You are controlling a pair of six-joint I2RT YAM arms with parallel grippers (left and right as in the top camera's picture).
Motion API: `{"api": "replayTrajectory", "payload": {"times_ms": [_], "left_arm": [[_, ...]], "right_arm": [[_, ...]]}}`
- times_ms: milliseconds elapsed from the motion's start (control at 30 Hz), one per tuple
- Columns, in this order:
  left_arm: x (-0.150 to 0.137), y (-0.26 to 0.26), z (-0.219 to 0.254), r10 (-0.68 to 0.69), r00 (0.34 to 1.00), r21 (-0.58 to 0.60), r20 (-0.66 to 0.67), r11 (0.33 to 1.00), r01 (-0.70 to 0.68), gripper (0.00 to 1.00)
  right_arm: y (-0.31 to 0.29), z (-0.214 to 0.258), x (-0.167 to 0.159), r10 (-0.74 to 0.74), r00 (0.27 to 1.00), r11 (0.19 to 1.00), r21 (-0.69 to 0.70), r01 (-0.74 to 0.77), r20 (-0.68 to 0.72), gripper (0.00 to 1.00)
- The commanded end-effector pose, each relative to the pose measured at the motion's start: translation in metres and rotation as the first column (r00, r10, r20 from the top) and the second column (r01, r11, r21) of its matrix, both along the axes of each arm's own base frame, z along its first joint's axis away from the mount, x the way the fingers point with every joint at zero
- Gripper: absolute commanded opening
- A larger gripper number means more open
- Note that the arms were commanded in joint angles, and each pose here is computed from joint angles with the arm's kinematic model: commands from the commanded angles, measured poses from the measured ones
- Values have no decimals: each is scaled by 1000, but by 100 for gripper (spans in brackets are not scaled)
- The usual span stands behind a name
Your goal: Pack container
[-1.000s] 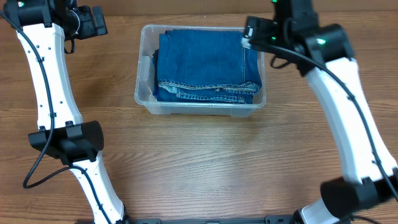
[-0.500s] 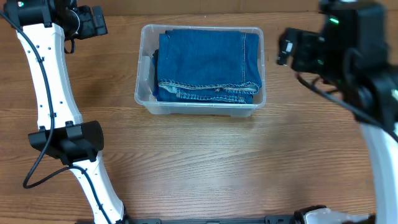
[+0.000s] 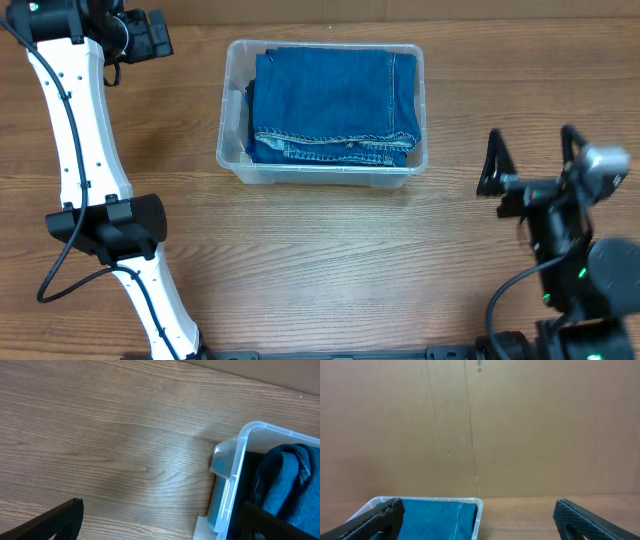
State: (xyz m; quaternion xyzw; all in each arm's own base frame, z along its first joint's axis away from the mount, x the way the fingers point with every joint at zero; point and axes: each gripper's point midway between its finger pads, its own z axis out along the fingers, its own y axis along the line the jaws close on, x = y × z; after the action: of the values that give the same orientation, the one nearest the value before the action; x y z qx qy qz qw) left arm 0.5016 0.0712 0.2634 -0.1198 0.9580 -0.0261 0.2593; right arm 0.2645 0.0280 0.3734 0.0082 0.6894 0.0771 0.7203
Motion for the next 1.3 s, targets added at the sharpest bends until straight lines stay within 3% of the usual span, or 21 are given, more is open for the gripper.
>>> {"api": "replayTrajectory", "payload": {"times_ms": [0, 100, 367, 533, 667, 1267], "left_arm": [[1, -2, 3, 4, 1000, -7, 10, 1000, -4, 100], [1, -2, 3, 4, 1000, -7, 10, 1000, -4, 100], [1, -2, 3, 4, 1000, -7, 10, 1000, -4, 100], [1, -2, 3, 4, 1000, -7, 10, 1000, -4, 100], [1, -2, 3, 4, 1000, -7, 10, 1000, -4, 100], [1, -2, 3, 4, 1000, -7, 10, 1000, -4, 100]], "right_arm": [[1, -46, -10, 14, 999, 1000, -22, -14, 34, 100], [4, -84, -17, 57, 992, 998, -28, -54, 111, 100], [-1, -145, -21, 45, 996, 999, -33, -43, 76, 100], [-1, -174, -19, 45, 998, 999, -33, -44, 41, 100], [-9, -202, -19, 1, 998, 999, -32, -3, -65, 100], [-13, -204, -18, -24, 997, 999, -33, 22, -71, 100]]}}
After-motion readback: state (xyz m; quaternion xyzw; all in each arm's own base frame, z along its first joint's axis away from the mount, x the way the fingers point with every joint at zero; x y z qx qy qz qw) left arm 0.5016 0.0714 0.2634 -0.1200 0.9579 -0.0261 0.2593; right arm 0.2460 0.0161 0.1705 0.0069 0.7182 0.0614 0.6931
